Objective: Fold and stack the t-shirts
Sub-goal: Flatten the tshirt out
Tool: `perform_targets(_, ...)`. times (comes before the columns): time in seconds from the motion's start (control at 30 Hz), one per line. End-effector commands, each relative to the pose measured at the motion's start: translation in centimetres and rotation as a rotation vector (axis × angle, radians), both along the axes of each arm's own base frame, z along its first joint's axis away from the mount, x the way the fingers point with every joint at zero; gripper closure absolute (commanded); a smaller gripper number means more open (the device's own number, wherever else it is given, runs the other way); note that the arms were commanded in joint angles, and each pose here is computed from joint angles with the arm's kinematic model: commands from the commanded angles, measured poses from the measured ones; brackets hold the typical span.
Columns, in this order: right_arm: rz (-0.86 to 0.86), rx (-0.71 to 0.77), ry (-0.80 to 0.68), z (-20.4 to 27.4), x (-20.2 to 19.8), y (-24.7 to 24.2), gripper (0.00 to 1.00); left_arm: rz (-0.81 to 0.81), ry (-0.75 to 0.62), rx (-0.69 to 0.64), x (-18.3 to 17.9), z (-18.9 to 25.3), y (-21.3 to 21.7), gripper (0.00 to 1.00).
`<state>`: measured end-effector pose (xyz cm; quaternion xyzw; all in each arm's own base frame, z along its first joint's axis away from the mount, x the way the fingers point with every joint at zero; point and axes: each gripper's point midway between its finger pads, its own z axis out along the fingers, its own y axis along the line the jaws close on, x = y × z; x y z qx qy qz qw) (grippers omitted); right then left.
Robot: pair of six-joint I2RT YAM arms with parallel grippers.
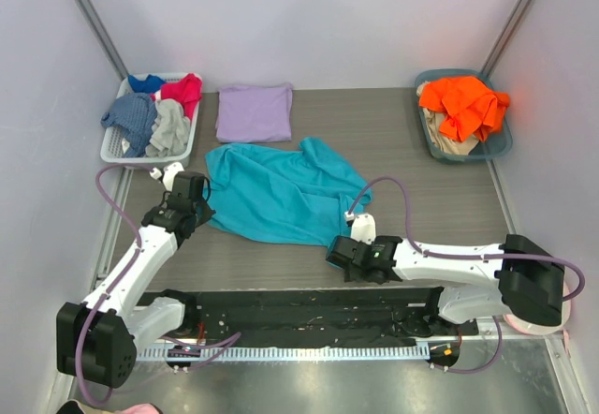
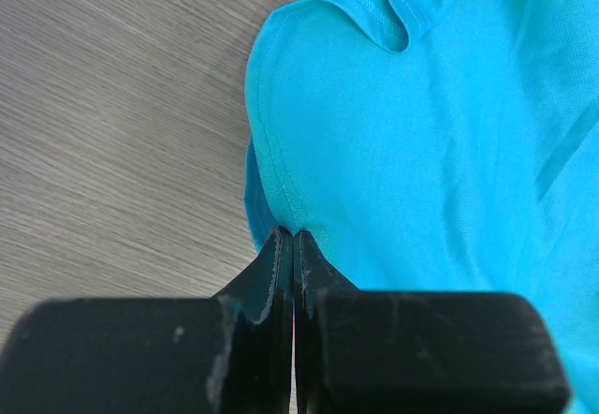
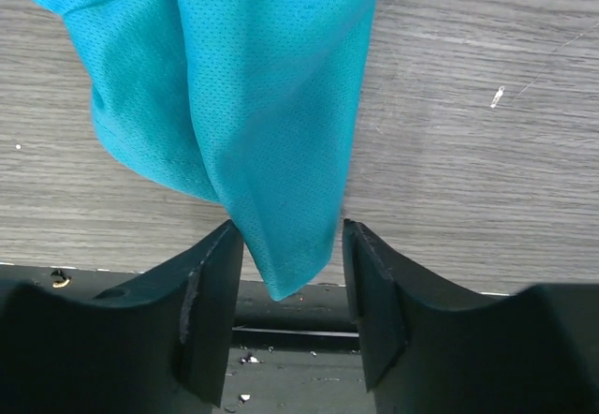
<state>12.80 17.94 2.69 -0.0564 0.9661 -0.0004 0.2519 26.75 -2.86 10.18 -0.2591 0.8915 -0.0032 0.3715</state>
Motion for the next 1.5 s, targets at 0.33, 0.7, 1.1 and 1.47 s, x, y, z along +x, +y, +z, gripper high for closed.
perform_targets(0.33,-0.033,0.034,-0.055,0.0,0.8,0.4,0.76,-0.011,-0.028,0.004,0.3,0.6,0.1,1.00)
perform_targets(0.7,-0.042,0.106,-0.099,2.7,1.2,0.7,0.93,-0.022,-0.030,0.014,-0.3,1.0,0.2,1.00)
perform_targets(1.1,-0.044,0.104,-0.091,3.2,1.0,0.4,0.64,-0.027,-0.024,0.005,-0.6,0.7,0.1,1.00)
perform_targets(1.47,-0.002,0.134,-0.038,2.5,0.3,1.6,0.64,-0.028,-0.015,0.000,-0.8,0.1,0.1,1.00)
